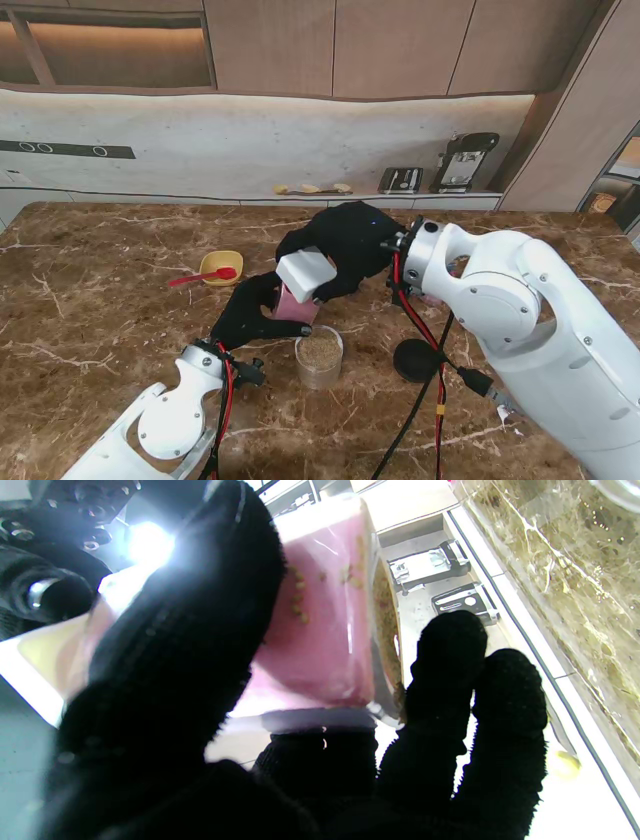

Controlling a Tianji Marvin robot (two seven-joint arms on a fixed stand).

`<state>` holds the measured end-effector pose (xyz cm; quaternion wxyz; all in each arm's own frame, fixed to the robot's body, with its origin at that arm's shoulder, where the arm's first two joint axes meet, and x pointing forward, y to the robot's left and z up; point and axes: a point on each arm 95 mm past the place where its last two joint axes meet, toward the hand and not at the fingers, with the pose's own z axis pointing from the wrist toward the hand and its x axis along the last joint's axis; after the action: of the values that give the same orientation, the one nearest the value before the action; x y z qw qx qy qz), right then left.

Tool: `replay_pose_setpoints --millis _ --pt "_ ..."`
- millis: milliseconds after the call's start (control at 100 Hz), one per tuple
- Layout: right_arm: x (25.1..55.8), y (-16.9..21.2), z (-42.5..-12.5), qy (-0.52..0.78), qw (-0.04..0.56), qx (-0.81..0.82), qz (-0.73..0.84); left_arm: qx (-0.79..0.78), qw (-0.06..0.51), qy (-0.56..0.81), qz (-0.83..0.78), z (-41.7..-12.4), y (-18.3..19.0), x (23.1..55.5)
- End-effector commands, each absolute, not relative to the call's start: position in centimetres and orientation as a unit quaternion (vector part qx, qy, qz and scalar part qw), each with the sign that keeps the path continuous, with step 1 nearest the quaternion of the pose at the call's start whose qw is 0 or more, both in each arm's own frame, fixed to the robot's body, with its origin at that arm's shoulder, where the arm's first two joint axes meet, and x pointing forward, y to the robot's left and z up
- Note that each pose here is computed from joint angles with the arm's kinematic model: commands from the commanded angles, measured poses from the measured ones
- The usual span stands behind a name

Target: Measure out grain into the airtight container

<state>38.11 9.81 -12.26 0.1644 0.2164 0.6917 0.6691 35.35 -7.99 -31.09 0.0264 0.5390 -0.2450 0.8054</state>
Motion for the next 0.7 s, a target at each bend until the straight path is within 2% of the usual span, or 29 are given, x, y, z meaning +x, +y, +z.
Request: replay_pose_setpoints --millis 0,430,690 --pt "38.08 9.88 -12.46 0.699 0.162 0.226 0.659 0.539 0.027 -0.244 0.806 -31.12 -8.13 35.38" --pt "37.9 10.14 -12.18 0.7 0.189 0.24 0.645 0.538 0.027 -0.245 0.806 -31.09 -8.13 35.45" --pt "38.18 10.09 -11.92 0.697 0.185 0.228 0.654 0.538 0.025 -0.245 0.806 -31.05 -8.02 35.41"
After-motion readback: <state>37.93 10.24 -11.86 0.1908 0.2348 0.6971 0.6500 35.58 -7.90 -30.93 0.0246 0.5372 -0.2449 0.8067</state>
